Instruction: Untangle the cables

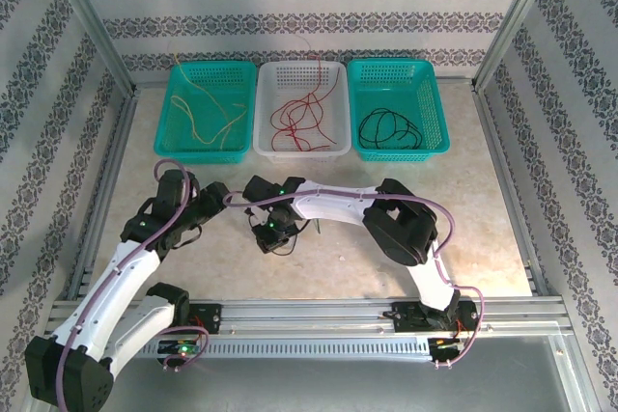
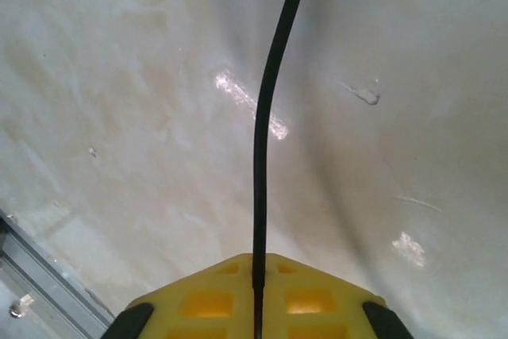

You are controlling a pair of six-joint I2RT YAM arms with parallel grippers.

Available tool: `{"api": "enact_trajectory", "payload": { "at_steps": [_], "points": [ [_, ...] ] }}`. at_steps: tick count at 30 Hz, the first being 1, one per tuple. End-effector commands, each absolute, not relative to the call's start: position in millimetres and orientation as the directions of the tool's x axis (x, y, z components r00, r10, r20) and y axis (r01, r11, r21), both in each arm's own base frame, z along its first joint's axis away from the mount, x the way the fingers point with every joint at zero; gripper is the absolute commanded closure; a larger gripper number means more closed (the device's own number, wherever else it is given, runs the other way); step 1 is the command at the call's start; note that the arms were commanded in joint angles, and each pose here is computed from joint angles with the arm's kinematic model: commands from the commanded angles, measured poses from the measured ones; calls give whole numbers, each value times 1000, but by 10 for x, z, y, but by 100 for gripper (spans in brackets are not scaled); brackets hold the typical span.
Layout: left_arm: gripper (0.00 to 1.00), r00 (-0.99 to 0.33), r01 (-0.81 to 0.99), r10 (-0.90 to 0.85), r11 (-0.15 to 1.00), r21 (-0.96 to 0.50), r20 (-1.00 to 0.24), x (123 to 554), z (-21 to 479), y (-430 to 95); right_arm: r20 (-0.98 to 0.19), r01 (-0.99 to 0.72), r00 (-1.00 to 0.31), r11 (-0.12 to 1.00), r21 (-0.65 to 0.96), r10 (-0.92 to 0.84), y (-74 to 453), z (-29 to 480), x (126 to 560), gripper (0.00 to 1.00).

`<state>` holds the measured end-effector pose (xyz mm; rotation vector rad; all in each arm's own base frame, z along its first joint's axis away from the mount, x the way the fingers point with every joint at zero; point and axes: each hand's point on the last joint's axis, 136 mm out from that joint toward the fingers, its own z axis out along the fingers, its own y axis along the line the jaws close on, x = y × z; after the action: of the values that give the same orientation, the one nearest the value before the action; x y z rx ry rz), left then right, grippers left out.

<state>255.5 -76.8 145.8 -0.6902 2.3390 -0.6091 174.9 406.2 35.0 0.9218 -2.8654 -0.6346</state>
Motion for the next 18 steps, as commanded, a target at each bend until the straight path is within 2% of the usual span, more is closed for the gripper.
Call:
{"api": "enact_trajectory", "payload": {
  "at_steps": [1, 4, 11, 18],
  "points": [
    [37, -684, -275, -625, 697, -662, -375, 2645, 1510, -944, -173, -560, -823, 721, 409, -541, 4073, 765, 1887, 97],
    [40, -697, -217, -636, 626, -749, -330, 2784, 1644, -1151, -266, -575, -818, 700, 424, -510, 4106, 1106, 1975, 100],
    [41, -710, -70, -617, 542, -837, -341, 3036, 2058, -1479, -469, -569, -807, 682, 459, -358, 3923, 2049, 2291, 100],
    [43, -784, 66, -490, 544, -836, -381, 3085, 2235, -2033, -635, -614, -732, 642, 460, -245, 3671, 2943, 2327, 100]
  ]
}}
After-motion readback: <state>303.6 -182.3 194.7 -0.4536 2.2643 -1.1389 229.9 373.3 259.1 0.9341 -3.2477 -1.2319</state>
